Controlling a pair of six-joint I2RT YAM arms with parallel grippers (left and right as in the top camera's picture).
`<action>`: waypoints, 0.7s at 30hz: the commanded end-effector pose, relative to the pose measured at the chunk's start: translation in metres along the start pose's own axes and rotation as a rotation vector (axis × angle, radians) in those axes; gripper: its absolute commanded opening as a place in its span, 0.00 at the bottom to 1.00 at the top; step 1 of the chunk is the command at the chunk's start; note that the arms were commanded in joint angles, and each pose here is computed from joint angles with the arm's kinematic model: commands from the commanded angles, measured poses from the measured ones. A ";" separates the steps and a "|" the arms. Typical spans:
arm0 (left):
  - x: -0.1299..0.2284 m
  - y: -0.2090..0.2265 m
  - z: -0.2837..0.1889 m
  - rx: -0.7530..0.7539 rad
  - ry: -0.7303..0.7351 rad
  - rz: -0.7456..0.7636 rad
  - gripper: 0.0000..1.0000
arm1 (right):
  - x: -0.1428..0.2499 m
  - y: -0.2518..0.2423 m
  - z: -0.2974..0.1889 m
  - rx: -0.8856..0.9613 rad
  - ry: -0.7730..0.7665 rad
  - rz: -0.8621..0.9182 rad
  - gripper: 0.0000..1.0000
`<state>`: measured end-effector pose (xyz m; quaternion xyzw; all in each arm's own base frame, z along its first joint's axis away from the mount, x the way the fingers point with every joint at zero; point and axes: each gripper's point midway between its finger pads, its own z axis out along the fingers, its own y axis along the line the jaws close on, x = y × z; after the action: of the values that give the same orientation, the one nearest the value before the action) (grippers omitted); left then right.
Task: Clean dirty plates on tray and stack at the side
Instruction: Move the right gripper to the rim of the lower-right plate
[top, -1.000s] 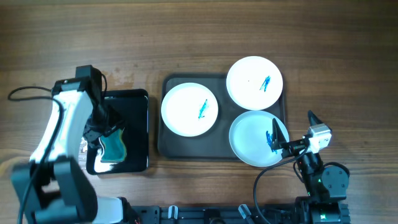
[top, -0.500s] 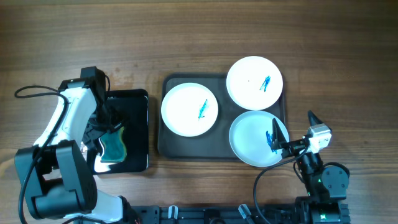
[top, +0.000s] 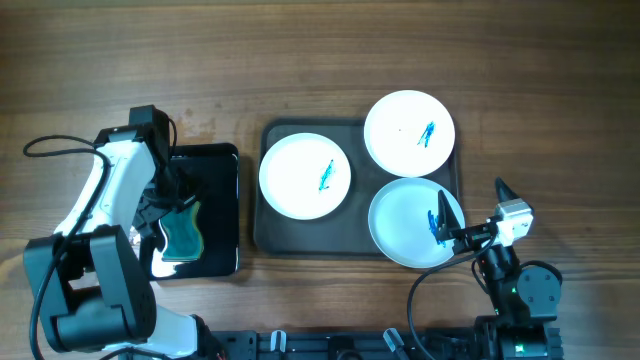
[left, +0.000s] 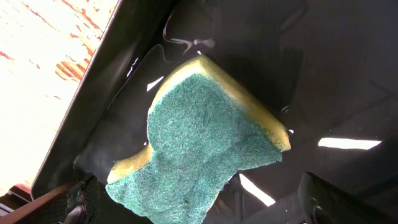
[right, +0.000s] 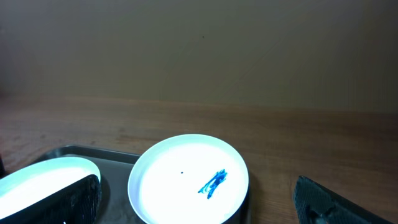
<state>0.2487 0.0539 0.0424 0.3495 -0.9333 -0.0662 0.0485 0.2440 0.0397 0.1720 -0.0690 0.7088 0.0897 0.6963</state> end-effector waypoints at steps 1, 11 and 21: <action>0.001 0.004 0.004 -0.018 0.007 -0.007 1.00 | -0.002 -0.001 0.000 0.007 -0.010 -0.001 1.00; 0.001 0.004 0.004 -0.018 0.006 -0.007 1.00 | -0.012 0.008 -0.002 -0.047 -0.008 0.125 1.00; 0.000 0.004 0.004 -0.016 0.003 -0.008 1.00 | -0.010 0.003 0.034 -0.026 0.360 0.218 1.00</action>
<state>0.2497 0.0541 0.0417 0.3497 -0.9334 -0.0657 0.0461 0.2618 0.0460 0.1611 -0.0225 0.8045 0.1440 0.5757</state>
